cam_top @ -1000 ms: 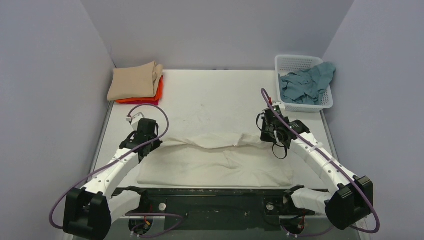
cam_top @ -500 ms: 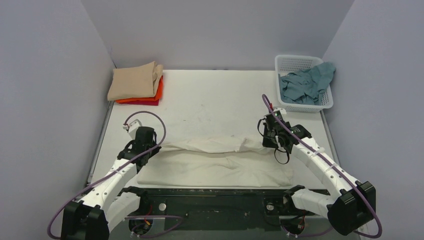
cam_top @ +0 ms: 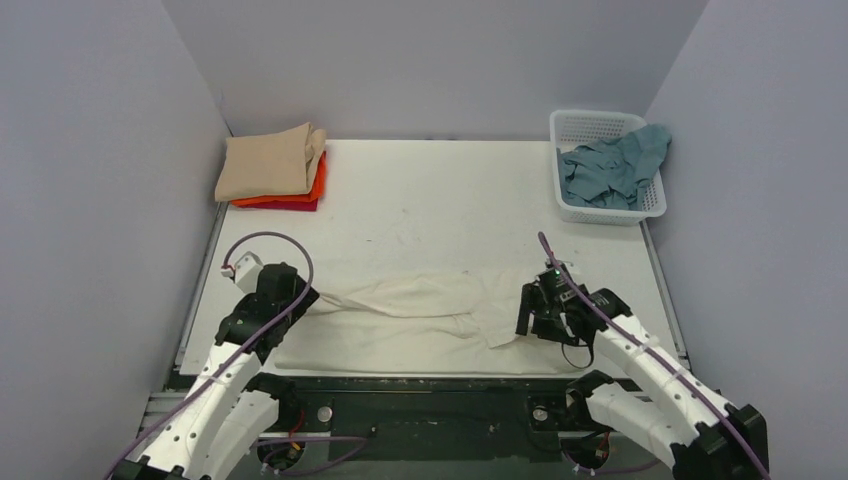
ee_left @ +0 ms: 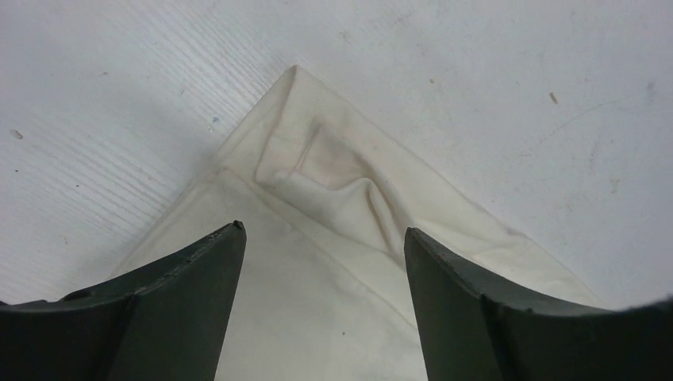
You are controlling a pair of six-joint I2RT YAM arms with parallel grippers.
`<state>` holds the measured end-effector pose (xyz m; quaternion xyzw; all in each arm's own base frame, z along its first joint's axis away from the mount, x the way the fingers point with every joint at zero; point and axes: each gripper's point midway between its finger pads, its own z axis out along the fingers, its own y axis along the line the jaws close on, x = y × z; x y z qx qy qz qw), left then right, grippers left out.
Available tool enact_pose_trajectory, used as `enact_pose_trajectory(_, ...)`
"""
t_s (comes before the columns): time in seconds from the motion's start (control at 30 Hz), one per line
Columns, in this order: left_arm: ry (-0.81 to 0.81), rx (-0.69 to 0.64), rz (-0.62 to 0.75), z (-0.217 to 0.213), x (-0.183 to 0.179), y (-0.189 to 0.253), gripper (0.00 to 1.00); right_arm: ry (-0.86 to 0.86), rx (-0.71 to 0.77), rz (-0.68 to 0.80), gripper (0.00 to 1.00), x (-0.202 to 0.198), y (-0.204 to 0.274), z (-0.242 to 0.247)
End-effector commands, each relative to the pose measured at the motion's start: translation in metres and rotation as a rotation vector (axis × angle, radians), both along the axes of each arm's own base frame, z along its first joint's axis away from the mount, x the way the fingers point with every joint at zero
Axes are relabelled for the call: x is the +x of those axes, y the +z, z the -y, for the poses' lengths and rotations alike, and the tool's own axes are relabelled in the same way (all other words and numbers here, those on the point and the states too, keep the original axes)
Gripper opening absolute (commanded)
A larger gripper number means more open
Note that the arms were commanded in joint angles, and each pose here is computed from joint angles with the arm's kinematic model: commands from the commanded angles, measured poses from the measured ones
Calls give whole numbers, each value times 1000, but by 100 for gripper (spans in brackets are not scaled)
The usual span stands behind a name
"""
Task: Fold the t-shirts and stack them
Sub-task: Fold the other side of the tshirt into a rectangle, then rotate the tshirt 90 degrees
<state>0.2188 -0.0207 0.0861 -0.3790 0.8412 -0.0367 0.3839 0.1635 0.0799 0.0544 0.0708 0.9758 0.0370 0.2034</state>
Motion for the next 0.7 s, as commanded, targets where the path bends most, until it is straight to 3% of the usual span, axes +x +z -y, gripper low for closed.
enact_pose_trajectory(0.0,-30,-57,110,11,12,52,84,-81,84,-64,81,-50,7,5)
enact_pose_trajectory(0.03,-60,-70,116,18,18,58,84,-82,96,-34,89,-47,16,4)
enact_pose_trajectory(0.1,-174,-120,126,44,35,65,85,-80,124,45,93,-34,35,1)
enact_pose_trajectory(0.2,-341,-172,137,85,60,74,86,-78,108,121,94,-10,59,-2)
enact_pose_trajectory(0.33,-485,-76,69,130,82,68,88,-85,140,150,94,22,68,-21)
enact_pose_trajectory(0.47,-609,10,-63,165,86,43,89,-138,143,137,93,43,52,-31)
enact_pose_trajectory(0.67,-642,58,-320,172,67,-35,91,-205,106,87,93,52,17,-29)
